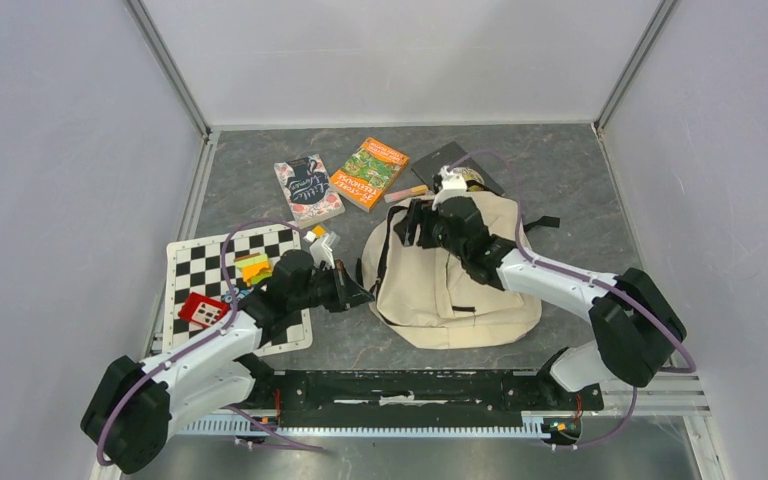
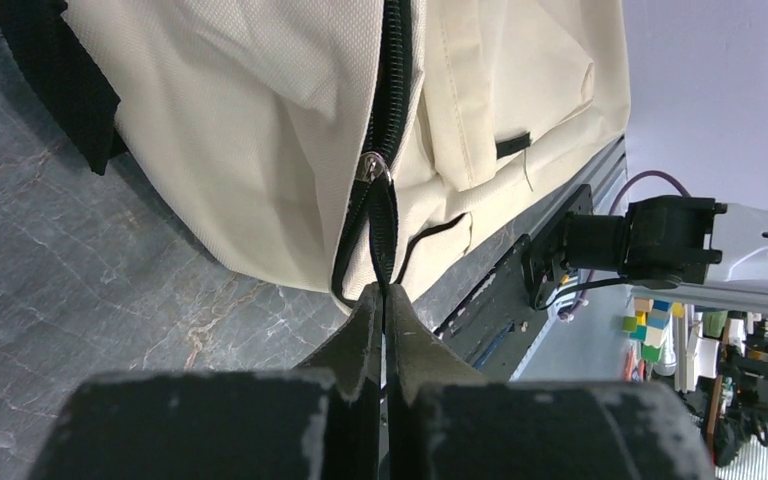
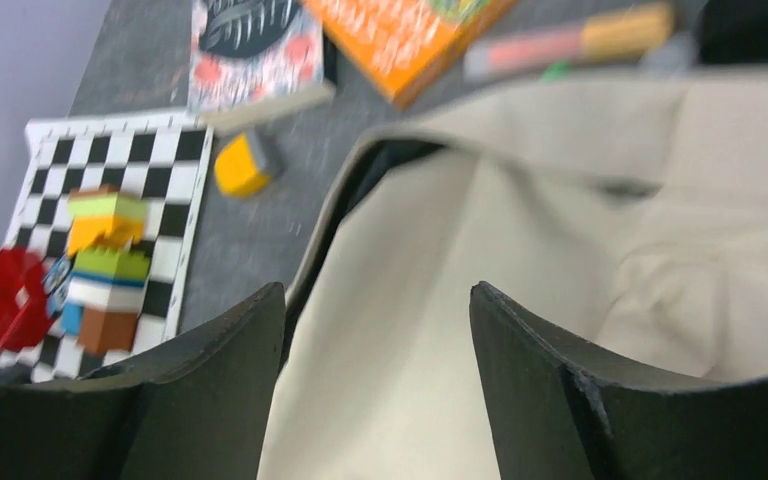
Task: Pack the student bag
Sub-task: Unzip the student bag at the center of the board.
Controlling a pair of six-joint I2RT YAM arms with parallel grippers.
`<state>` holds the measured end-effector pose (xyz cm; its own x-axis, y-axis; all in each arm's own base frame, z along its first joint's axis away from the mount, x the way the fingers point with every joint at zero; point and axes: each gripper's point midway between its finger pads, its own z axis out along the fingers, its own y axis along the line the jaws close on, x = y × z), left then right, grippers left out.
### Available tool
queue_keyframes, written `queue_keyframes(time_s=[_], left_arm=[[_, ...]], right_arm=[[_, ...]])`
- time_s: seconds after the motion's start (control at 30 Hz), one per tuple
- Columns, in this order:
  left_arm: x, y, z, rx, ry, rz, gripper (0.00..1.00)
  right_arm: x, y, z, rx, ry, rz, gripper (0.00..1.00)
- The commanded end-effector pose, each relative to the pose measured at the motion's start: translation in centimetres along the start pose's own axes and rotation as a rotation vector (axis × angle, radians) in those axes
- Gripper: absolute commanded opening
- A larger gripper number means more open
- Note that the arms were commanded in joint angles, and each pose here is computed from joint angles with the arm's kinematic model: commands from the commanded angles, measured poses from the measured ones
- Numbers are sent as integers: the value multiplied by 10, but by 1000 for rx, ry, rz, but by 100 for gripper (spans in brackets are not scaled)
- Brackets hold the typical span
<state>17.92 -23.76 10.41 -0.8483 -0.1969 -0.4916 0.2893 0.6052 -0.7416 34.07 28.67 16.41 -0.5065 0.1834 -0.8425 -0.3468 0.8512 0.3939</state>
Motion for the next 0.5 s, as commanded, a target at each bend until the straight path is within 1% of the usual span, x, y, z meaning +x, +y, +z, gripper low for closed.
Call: queue_keyframes(time_s=[0.0,0.13,0.3,0.4,0.47], left_arm=[[-13,-13,3,51,-54,-9,2],[-13,-14,3,55,-48,-5,2],[-9,-10,3,45,-43,-7,2],[-8,-9,3,45,-40,-10,2],[-8,-10,2,47,-41,-12,2]], right_arm=[[32,48,-9,-173,86,214,71],[54,56,-15,-180,126,226,72],[62,60,-20,-181,125,232,74],[67,59,-15,-146,148,196,71],[70,61,-11,-118,162,173,66]])
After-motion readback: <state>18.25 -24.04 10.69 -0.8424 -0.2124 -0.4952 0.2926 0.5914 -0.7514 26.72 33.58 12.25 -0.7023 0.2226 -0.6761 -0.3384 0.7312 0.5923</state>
